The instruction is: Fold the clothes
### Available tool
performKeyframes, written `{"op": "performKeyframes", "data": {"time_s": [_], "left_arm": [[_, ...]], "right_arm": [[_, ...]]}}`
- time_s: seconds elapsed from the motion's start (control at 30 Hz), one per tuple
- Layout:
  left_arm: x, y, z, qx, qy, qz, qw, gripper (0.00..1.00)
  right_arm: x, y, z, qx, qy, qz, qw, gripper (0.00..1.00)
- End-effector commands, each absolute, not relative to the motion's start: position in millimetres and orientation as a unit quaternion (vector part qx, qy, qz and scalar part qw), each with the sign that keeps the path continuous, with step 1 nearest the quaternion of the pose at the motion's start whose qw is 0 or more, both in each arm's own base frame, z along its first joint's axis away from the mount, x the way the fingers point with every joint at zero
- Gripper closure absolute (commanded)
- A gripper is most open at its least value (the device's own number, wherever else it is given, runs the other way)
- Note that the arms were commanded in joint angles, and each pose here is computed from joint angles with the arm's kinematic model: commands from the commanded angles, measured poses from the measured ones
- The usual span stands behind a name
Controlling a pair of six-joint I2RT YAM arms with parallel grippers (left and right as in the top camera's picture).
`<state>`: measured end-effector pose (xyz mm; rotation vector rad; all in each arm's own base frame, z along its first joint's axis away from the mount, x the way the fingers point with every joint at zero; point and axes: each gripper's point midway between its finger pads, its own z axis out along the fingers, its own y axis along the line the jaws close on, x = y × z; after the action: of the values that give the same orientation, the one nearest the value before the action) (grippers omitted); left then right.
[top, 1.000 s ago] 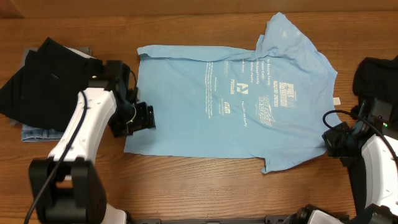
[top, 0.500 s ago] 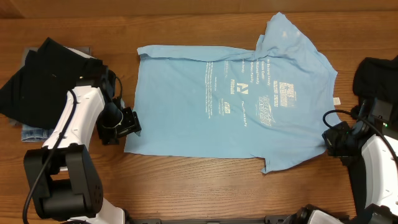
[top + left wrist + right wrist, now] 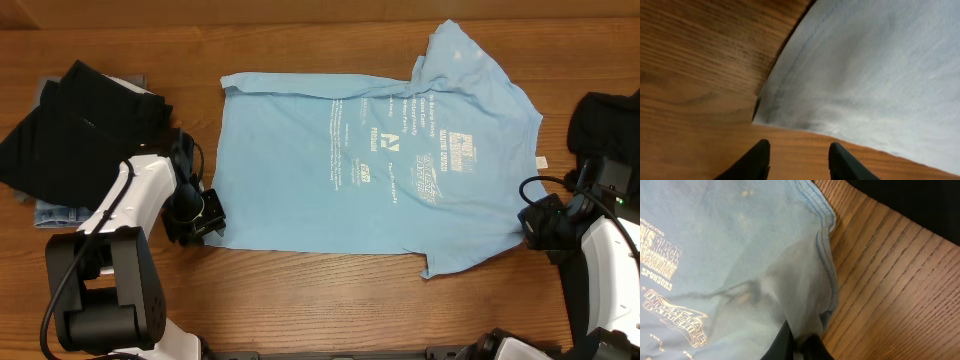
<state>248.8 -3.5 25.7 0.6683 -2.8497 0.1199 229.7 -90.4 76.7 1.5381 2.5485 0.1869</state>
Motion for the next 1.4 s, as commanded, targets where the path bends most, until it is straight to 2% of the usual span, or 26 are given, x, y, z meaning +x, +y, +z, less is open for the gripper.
{"op": "performKeyframes", "data": {"time_s": [0.0,0.1,0.33,0.47,1.13,1.37], "left_arm": [[245,-4,19,0.24,-0.965,0.034,0.104,0.67],[246,-4,14,0.24,-0.965,0.035,0.097,0.77],[243,-4,-2,0.239,-0.967,0.038,0.085,0.82],[244,-4,-4,0.239,-0.967,0.038,0.081,0.96],[224,4,4,0.236,-0.965,0.007,0.114,0.96],[231,6,40,0.237,-0.97,0.014,0.049,0.96]], "right_arm": [[233,-92,79,0.512,0.852,0.064,0.087,0.96],[233,-92,79,0.512,0.852,0.064,0.087,0.96],[232,-92,79,0.512,0.852,0.063,0.084,0.96],[230,-91,78,0.512,0.853,0.063,0.08,0.96],[217,-81,85,0.504,0.86,0.069,0.045,0.96],[221,-84,107,0.495,0.865,0.066,0.049,0.96]]}}
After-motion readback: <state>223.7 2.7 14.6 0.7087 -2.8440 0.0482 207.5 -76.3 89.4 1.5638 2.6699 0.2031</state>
